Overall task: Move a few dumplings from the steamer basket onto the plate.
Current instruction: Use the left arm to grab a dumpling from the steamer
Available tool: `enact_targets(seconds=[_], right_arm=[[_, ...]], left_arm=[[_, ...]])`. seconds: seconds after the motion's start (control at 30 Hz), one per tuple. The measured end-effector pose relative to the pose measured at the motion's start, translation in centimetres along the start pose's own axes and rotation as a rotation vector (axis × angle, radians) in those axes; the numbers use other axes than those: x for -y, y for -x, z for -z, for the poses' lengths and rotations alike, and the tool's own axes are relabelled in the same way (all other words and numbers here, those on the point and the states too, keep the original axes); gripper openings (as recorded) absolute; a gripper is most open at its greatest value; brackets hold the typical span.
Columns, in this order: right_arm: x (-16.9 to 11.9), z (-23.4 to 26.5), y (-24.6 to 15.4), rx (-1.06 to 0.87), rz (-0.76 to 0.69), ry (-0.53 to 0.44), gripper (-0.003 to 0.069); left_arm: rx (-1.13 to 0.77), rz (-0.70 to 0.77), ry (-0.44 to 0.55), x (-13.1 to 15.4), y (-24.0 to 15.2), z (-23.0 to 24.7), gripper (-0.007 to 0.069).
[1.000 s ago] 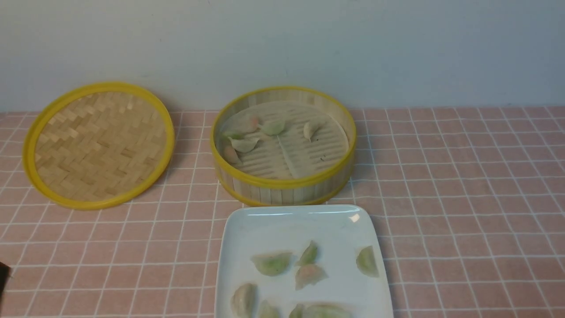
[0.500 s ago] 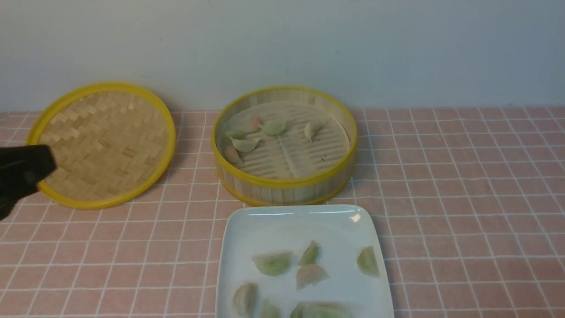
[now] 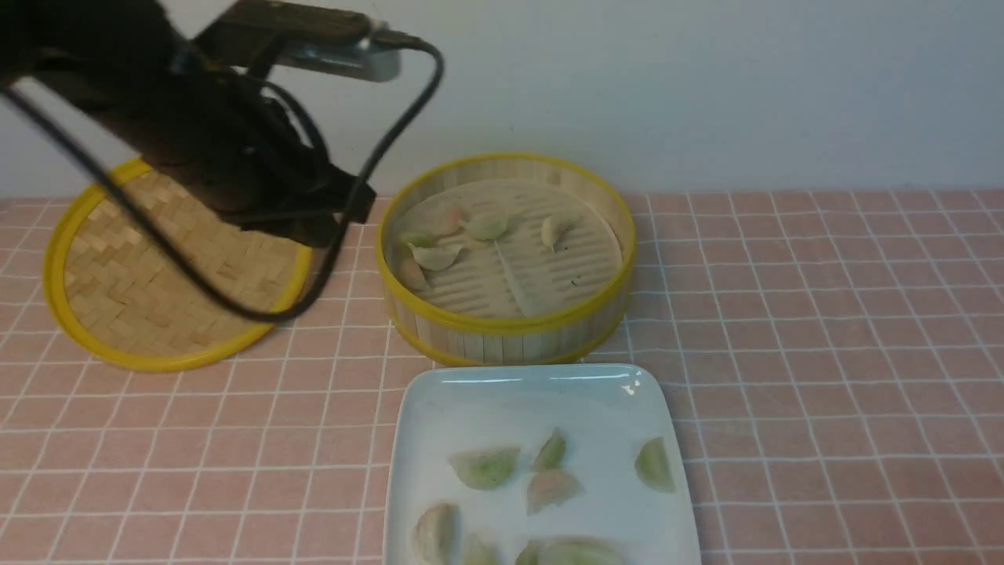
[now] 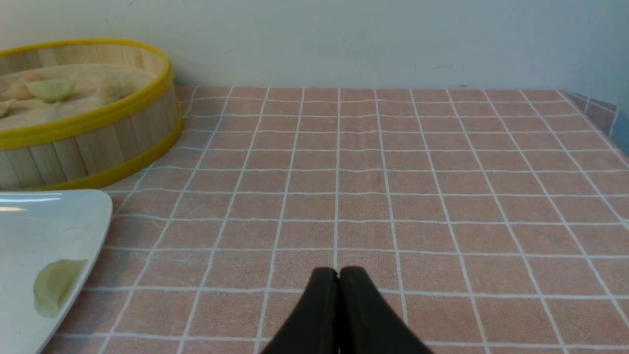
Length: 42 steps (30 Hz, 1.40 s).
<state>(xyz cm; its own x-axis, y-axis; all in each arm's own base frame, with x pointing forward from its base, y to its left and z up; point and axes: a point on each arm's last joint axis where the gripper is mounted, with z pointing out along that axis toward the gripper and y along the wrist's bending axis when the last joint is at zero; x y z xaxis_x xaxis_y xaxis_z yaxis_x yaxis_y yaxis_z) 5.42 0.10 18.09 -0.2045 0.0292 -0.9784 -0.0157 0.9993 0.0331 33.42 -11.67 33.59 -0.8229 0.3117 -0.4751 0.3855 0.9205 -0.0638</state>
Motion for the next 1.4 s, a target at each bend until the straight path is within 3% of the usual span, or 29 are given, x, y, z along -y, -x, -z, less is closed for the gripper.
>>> enact_targets(seconds=[0.27,0.47,0.6,0.77,0.87,0.97,1.17,1.27,1.4], right_arm=[[0.0,0.0,0.0,0.0,0.0,0.0,-0.0015],[0.0,0.0,0.0,0.0,0.0,0.0,-0.0015],[0.0,0.0,0.0,0.0,0.0,0.0,-0.0015],[0.0,0.0,0.0,0.0,0.0,0.0,-0.0015],[0.0,0.0,0.0,0.0,0.0,0.0,-0.0015],[0.0,0.0,0.0,0.0,0.0,0.0,-0.0015],[0.0,0.0,0.0,0.0,0.0,0.0,-0.0015],[0.0,0.0,0.0,0.0,0.0,0.0,-0.0015],[0.0,0.0,0.0,0.0,0.0,0.0,-0.0015]], left_arm=[[-0.045,-0.041,0.023,0.2,5.5,-6.3,-0.0006],[-0.071,-0.089,0.052,-0.5,7.5,-11.1,0.0022],[-0.097,-0.118,0.057,-0.8,7.5,-13.9,0.0125],[-0.125,-0.128,0.064,-1.2,7.0,-17.2,0.0371],[-0.146,-0.143,0.086,-1.5,6.6,-18.8,0.0449],[-0.145,-0.159,0.106,-1.8,6.4,-20.5,0.0477],[-0.156,-0.176,0.121,-1.8,6.2,-21.3,0.0455],[-0.161,-0.182,0.13,-1.9,6.1,-21.6,0.0372],[-0.159,-0.192,0.144,-2.1,6.2,-21.6,0.018]])
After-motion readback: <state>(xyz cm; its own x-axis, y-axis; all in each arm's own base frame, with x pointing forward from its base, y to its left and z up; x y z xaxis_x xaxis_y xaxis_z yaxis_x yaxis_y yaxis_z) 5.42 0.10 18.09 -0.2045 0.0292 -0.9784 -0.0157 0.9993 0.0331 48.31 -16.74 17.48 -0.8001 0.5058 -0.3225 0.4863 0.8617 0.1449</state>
